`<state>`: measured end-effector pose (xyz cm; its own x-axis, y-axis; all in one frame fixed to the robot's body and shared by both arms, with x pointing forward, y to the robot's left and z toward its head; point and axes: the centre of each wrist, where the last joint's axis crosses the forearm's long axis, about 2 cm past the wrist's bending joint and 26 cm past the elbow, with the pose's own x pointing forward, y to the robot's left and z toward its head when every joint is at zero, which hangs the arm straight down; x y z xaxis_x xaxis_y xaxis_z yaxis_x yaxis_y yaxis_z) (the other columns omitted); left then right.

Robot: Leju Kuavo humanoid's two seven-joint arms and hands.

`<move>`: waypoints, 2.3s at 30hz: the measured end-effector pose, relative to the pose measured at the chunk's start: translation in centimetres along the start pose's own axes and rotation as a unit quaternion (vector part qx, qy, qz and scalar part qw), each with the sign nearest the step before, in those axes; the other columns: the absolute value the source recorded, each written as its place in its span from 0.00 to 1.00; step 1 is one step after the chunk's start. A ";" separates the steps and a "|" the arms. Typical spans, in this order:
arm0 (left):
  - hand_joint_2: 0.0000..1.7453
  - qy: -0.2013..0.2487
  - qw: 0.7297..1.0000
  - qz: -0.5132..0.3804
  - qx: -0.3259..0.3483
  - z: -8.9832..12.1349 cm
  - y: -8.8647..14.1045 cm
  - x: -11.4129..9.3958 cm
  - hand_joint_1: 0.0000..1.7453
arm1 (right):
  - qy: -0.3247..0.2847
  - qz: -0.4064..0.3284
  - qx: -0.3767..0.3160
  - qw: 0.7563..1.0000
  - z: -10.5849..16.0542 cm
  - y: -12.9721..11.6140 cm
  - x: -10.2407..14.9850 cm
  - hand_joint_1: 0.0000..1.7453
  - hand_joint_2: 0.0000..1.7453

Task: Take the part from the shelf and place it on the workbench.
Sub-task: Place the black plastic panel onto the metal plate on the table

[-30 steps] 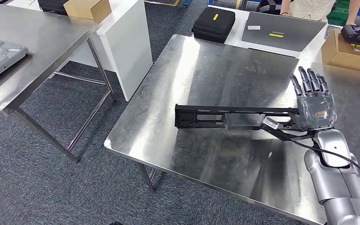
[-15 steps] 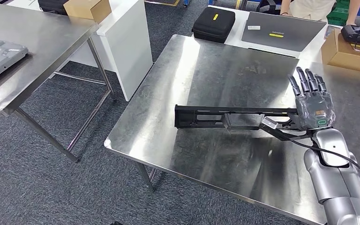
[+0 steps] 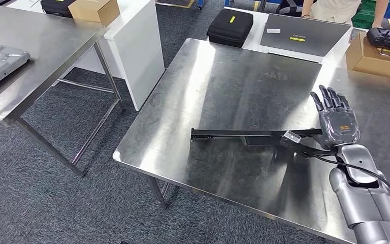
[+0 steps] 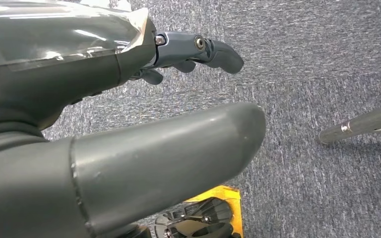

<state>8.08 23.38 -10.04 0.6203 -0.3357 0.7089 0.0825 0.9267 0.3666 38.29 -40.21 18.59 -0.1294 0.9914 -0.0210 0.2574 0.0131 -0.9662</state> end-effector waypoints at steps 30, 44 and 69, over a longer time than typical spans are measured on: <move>0.00 0.009 1.000 0.006 0.008 0.4 0.0 -0.5 0.00 | -0.015 -0.006 0.096 0.995 2.8 3.5 1.1 0.00 1.00; 0.00 0.008 1.000 0.007 0.010 0.4 0.0 -0.5 0.00 | -0.036 -0.079 0.166 0.982 3.1 3.7 0.5 0.00 1.00; 0.00 0.009 1.000 0.008 0.020 0.4 0.4 -0.8 0.00 | -0.057 -0.158 0.176 0.970 2.5 2.7 -0.6 0.00 1.00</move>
<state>7.37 23.94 -10.21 0.6359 -0.3165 0.7039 0.0408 0.9246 0.3788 36.70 -41.08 15.39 -0.2597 0.9238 0.2814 -0.1531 0.2483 -0.9565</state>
